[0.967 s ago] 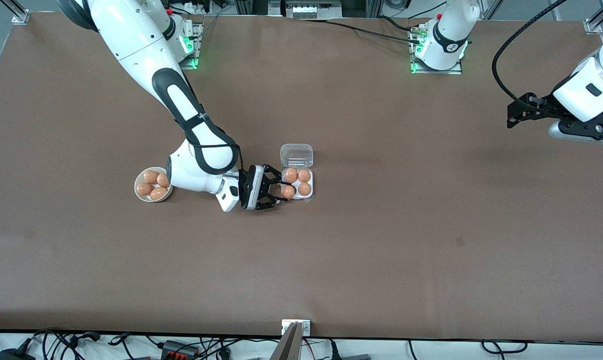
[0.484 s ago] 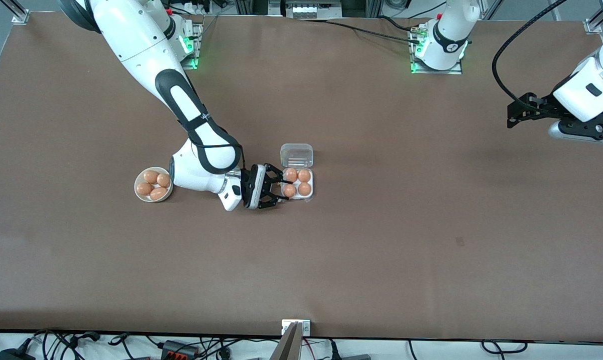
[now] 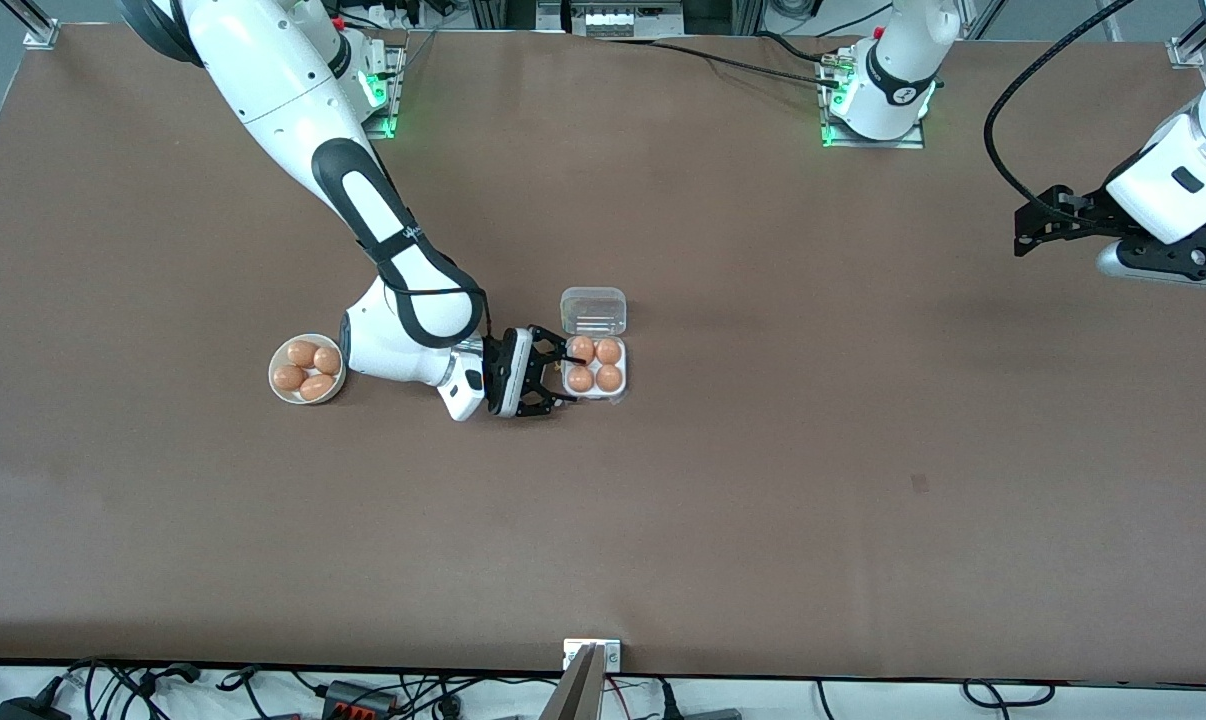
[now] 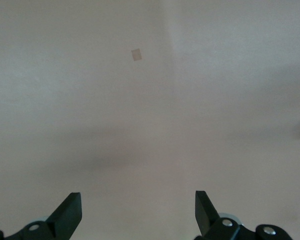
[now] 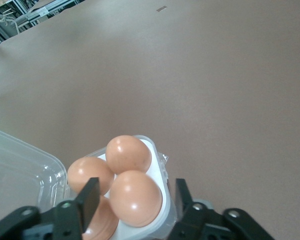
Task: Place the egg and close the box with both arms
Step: 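Lower the egg into the empty carton slot with the right gripper, then open and withdraw the right gripper while the left gripper starts moving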
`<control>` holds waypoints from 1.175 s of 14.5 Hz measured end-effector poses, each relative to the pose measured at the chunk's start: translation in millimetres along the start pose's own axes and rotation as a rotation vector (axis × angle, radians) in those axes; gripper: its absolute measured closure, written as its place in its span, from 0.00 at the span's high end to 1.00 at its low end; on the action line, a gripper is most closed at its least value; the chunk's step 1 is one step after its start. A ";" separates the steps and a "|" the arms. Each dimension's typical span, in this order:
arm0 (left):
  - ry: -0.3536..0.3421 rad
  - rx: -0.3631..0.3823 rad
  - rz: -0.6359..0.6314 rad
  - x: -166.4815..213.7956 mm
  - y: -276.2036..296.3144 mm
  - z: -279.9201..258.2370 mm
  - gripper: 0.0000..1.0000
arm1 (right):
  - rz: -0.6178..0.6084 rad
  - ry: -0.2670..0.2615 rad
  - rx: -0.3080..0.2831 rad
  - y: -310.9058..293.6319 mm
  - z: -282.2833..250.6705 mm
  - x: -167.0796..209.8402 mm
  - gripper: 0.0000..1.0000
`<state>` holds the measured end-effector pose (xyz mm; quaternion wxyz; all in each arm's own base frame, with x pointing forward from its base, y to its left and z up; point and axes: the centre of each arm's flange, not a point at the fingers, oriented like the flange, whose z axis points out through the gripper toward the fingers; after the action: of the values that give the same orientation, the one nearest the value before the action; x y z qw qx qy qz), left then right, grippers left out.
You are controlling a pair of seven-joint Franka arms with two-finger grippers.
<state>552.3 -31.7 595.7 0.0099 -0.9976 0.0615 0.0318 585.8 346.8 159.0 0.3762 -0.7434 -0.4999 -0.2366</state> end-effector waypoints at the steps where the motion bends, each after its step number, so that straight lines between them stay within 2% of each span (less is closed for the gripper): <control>1: 0.000 0.000 0.000 0.0 0.0 0.0 1.00 | 0.005 0.005 -0.006 -0.2 -1.7 4.1 0.85; 3: 0.000 0.000 0.000 0.0 0.0 0.0 1.00 | 0.026 0.017 -0.026 -1.3 -7.3 15.2 1.00; 9: 0.000 0.000 -0.002 0.0 0.0 0.0 1.00 | 0.164 0.058 -0.095 -1.8 -49.2 60.2 1.00; 14: -0.001 0.000 -0.002 -0.1 0.1 0.1 1.00 | 0.359 0.018 -0.166 4.9 -100.4 95.8 1.00; 17: -0.020 -0.001 -0.002 -2.1 0.2 1.7 1.00 | 0.482 -0.024 -0.266 17.2 -145.6 127.6 1.00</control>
<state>550.0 -31.6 594.2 0.0099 -0.9972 0.0603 0.0419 654.7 299.3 334.4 0.3148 -0.8865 -0.2776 -0.1948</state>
